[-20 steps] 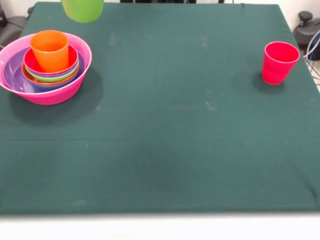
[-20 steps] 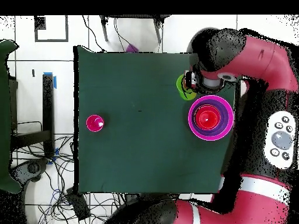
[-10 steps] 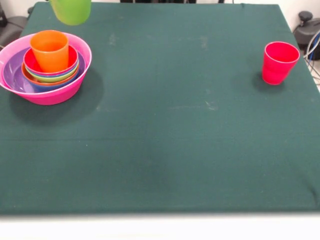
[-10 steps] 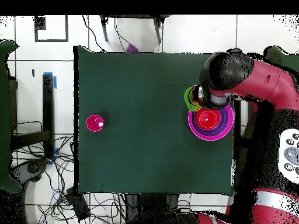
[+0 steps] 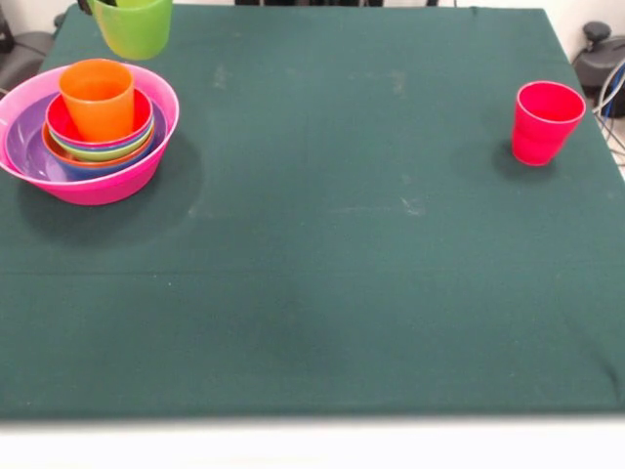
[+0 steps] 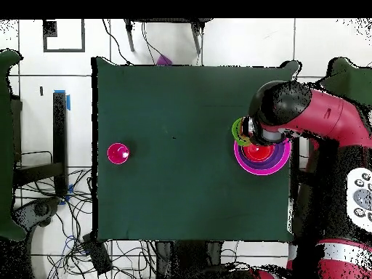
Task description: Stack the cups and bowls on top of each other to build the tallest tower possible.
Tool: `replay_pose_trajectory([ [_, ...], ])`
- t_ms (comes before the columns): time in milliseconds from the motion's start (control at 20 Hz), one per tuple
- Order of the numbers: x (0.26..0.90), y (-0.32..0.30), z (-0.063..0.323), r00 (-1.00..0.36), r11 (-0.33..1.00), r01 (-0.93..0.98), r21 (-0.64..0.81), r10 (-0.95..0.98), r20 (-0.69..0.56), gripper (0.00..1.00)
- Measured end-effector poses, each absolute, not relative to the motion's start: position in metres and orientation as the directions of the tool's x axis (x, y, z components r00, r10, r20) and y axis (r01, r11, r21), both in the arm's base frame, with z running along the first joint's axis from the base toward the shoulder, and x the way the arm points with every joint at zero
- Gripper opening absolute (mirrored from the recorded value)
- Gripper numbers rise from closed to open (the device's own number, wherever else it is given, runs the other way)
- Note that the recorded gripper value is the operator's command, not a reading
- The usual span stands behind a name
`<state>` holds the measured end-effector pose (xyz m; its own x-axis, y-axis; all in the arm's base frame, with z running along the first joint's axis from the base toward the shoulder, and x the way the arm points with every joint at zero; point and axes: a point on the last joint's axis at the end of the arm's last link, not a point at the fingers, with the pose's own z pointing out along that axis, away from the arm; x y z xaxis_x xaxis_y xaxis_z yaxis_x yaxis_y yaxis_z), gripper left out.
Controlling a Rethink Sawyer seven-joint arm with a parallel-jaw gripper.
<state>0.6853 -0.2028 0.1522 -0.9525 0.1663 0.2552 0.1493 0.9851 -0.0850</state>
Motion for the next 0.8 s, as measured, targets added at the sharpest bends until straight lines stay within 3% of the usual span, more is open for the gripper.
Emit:
replay_pose_trajectory([
  [800, 0.677, -0.206, 0.125, -0.972, 0.990, 0.093, -0.109, 0.114, 0.207, 0.00],
])
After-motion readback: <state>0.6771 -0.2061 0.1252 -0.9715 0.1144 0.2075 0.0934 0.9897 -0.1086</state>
